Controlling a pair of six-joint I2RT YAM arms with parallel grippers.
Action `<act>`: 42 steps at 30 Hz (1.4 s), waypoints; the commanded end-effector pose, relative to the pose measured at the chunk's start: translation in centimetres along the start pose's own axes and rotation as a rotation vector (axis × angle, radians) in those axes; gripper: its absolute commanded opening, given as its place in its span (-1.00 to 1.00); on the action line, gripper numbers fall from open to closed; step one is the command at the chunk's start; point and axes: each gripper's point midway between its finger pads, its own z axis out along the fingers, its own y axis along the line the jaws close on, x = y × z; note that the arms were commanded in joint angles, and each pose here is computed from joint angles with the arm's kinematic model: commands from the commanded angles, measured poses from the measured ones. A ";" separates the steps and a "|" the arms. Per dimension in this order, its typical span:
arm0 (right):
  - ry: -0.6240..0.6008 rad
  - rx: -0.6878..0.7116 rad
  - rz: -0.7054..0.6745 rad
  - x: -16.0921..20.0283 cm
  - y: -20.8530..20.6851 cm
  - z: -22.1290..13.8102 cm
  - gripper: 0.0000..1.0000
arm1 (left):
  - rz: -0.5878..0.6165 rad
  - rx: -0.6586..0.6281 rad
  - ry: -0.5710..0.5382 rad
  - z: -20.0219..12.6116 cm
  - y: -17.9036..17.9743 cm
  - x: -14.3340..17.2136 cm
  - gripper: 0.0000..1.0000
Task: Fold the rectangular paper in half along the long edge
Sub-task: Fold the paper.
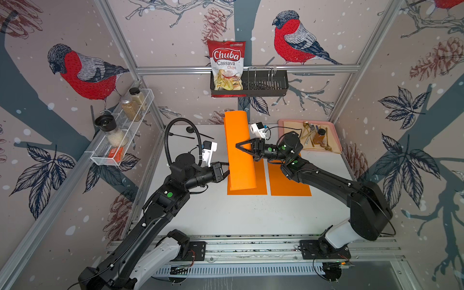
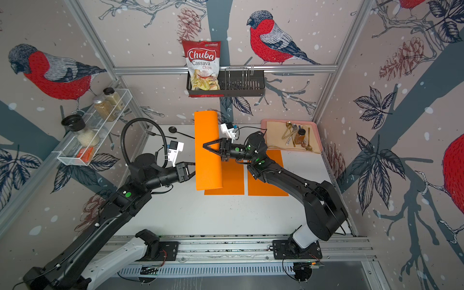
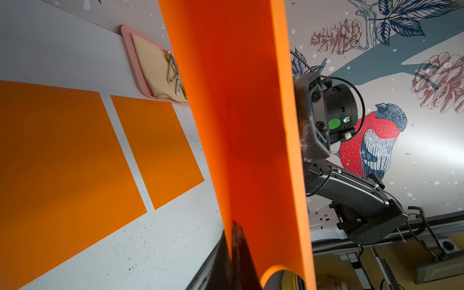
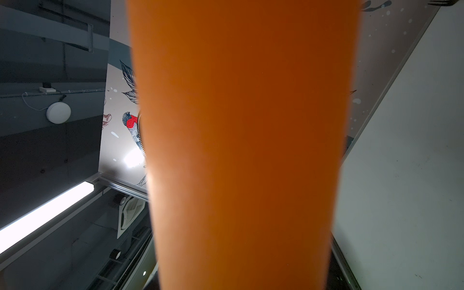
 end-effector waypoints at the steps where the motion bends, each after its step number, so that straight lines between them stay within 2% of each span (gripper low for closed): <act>1: -0.004 -0.021 -0.045 -0.2 0.7 0.1 -0.02 | 0.034 0.032 -0.009 0.0 -0.8 -0.3 -1.00; 20: 0.018 0.033 -0.079 0.2 0.2 -0.6 -0.06 | 0.053 0.025 -0.013 -0.2 -1.1 -0.7 -1.00; 42: 0.027 -0.007 -0.077 0.6 0.8 0.5 -0.10 | 0.041 0.046 -0.012 0.0 -1.1 -0.5 -1.00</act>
